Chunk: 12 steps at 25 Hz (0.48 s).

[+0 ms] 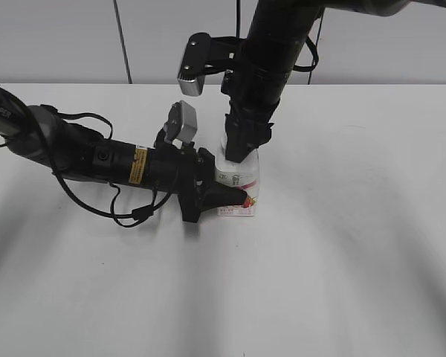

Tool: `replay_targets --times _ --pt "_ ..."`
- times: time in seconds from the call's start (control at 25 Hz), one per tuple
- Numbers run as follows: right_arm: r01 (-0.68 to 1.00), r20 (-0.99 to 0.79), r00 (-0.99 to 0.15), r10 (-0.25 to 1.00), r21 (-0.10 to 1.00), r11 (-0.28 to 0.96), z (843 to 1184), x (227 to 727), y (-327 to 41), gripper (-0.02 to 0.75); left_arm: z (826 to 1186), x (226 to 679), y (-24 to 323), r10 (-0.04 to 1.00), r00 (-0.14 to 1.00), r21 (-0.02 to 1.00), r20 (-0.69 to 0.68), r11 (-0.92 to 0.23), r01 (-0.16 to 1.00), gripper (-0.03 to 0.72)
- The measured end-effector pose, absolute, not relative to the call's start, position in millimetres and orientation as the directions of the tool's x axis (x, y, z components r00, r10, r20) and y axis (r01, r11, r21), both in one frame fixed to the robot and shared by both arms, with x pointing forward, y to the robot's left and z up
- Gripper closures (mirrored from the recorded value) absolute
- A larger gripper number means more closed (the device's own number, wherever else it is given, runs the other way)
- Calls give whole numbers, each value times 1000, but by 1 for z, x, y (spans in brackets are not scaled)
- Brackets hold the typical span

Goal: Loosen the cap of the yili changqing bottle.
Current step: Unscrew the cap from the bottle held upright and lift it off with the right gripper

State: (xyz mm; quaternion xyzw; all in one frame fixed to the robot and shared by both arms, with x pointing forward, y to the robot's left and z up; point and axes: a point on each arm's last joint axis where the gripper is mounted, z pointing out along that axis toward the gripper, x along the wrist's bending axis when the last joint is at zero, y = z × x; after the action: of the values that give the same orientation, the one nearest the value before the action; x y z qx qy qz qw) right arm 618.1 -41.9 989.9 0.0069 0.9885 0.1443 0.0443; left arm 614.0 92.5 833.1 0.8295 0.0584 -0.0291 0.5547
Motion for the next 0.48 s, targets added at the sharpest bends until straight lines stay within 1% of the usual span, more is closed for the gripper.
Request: replay_targets --times 0.24,0.48 --pt "16 -89 -995 44 290 957 990 619 -42 174 833 614 93 64 992 917 -113 -378 129 322" --pt "37 -90 -994 67 298 954 999 616 -43 162 833 614 93 63 992 917 -113 -378 129 322"
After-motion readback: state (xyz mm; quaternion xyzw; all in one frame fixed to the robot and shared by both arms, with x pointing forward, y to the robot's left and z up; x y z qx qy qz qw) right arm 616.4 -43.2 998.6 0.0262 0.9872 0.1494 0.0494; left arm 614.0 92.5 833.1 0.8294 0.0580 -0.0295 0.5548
